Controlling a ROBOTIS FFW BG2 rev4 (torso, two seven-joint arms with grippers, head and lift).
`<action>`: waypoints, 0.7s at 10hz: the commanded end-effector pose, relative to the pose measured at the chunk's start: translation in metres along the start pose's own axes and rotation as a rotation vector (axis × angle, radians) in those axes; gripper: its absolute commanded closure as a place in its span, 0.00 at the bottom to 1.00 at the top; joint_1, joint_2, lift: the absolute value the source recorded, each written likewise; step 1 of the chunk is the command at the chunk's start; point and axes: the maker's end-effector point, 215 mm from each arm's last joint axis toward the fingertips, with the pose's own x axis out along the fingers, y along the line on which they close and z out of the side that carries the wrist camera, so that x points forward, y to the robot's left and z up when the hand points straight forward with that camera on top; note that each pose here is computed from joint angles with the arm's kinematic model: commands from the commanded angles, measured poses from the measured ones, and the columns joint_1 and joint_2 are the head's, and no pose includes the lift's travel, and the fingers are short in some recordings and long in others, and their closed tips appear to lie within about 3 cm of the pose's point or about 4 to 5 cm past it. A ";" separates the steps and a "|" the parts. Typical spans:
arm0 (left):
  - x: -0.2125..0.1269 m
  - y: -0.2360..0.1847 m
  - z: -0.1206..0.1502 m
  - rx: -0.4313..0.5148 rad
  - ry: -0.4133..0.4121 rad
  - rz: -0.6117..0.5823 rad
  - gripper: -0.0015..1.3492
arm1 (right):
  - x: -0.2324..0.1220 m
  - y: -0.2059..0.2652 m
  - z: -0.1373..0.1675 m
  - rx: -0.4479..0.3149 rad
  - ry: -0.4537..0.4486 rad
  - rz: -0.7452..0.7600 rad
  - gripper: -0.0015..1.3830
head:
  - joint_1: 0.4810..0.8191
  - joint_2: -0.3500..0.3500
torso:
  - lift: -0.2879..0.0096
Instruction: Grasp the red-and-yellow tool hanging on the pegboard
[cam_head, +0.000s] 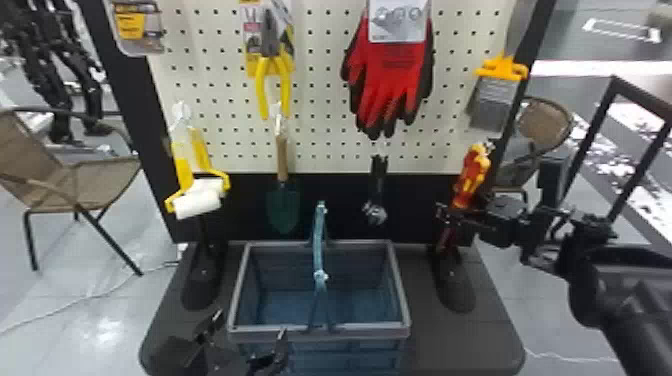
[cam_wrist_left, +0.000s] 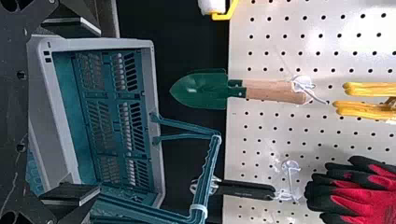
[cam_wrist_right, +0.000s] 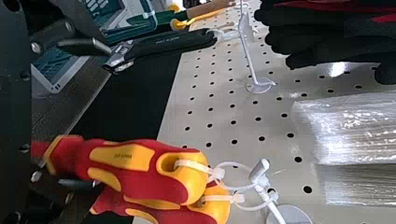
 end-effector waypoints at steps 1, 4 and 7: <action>0.000 0.000 0.000 0.001 0.000 0.000 0.10 | 0.000 -0.002 0.002 0.000 -0.003 -0.007 0.52 | 0.20 0.50 | 0.63; 0.000 0.001 0.001 0.004 -0.002 -0.003 0.10 | -0.001 -0.006 0.002 -0.002 0.003 -0.031 0.74 | 0.20 0.50 | 0.63; 0.000 0.002 0.002 0.005 -0.003 -0.002 0.10 | -0.007 -0.012 0.004 -0.014 0.009 -0.056 0.93 | 0.20 0.50 | 0.63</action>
